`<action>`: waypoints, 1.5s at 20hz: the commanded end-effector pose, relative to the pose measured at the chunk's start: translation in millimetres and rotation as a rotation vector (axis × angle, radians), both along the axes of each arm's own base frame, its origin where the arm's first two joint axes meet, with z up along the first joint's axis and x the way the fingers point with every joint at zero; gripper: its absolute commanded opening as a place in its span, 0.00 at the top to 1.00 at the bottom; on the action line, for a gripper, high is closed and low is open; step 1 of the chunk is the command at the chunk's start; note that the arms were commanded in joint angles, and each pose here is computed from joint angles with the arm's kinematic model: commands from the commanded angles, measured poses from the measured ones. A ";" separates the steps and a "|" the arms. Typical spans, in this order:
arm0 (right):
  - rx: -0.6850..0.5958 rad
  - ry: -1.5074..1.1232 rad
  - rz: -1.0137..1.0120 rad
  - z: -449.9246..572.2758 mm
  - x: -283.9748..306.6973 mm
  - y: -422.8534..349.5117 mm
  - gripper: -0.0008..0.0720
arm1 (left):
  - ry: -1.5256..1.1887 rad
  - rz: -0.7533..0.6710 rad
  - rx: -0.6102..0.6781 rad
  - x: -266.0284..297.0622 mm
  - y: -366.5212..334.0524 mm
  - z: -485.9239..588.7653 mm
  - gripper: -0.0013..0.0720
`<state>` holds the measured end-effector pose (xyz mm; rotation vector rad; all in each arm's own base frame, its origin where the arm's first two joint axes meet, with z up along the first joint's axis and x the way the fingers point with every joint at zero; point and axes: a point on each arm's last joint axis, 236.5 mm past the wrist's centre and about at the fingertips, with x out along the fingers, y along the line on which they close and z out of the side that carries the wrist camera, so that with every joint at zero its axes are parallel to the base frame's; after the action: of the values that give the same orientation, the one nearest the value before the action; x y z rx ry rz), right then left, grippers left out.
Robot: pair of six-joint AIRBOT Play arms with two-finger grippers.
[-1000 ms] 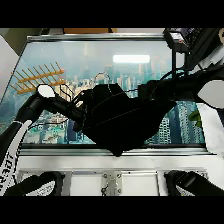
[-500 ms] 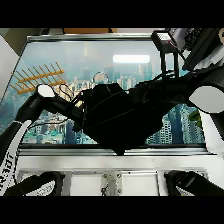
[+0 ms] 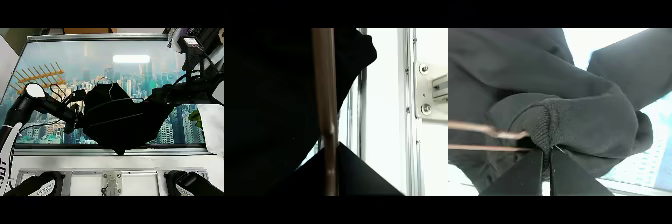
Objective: Fold the clothes and pants, and hang the long-sleeved shirts on hangers.
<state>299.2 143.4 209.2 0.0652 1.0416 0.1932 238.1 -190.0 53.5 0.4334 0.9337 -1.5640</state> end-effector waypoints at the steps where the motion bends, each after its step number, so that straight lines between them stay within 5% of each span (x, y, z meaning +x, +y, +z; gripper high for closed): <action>1: -0.019 0.019 -0.026 -2.1 -2.4 -10.6 0.96 | -0.017 -0.047 0.025 -9.4 0.9 1.1 0.97; 30: 0.220 -0.135 0.380 6.6 -8.5 165.4 0.96 | -0.065 -0.080 0.015 -7.9 -11.2 0.0 0.97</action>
<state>294.4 295.7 215.7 0.0287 0.8849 0.6132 230.0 -200.7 53.1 0.5346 0.8901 -1.6069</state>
